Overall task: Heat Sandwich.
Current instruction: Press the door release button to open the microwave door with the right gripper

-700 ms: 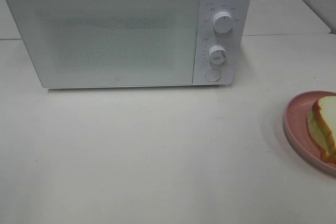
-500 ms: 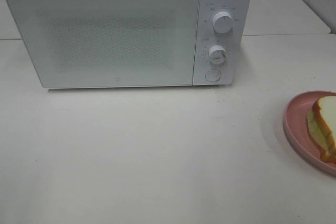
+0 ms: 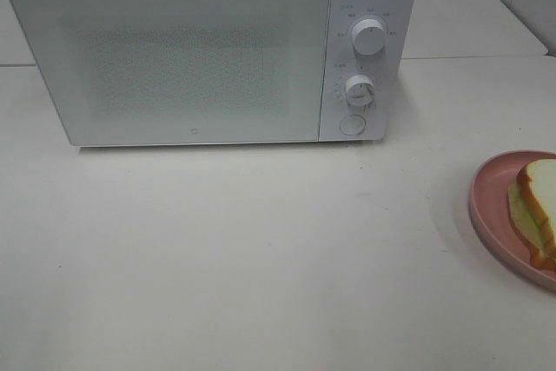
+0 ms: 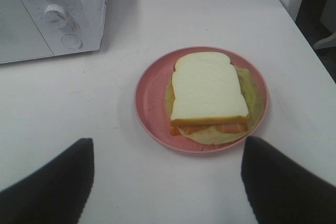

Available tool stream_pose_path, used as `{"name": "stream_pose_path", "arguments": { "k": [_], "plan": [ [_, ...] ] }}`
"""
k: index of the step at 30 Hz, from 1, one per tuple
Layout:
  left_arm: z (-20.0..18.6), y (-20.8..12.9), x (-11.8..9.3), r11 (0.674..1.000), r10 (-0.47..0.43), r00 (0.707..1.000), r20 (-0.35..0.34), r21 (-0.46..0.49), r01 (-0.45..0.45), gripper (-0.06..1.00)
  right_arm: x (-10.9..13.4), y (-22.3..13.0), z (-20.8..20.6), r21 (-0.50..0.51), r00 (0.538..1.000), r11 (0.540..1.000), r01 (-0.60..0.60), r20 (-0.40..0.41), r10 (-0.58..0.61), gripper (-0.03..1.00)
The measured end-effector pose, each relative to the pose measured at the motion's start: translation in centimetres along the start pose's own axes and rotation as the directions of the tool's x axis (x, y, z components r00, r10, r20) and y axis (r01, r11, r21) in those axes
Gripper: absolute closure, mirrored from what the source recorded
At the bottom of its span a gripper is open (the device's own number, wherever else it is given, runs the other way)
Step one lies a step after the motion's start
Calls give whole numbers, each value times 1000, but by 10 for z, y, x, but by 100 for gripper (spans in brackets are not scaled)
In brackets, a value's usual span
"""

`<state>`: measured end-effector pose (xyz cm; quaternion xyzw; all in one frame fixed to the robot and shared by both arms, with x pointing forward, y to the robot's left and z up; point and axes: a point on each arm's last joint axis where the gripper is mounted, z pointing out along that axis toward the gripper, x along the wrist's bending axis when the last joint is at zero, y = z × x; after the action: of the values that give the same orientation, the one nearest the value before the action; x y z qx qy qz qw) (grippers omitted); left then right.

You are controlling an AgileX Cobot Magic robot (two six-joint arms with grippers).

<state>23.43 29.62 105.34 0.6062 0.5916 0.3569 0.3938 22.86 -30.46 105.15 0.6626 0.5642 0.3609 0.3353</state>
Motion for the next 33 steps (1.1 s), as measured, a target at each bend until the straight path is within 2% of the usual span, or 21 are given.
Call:
{"name": "stream_pose_path", "arguments": {
  "k": [13, 33],
  "plan": [
    [0, 0, 0, 1000, 0, 1000, 0, 0, 0, -5, 6, 32, 17, 52, 1000, 999, 9, 5, -9, 22],
    [0, 0, 0, 1000, 0, 1000, 0, 0, 0, -5, 18, 72, 80, 85, 1000, 996, 27, -5, -27, 22]
  ]
}}
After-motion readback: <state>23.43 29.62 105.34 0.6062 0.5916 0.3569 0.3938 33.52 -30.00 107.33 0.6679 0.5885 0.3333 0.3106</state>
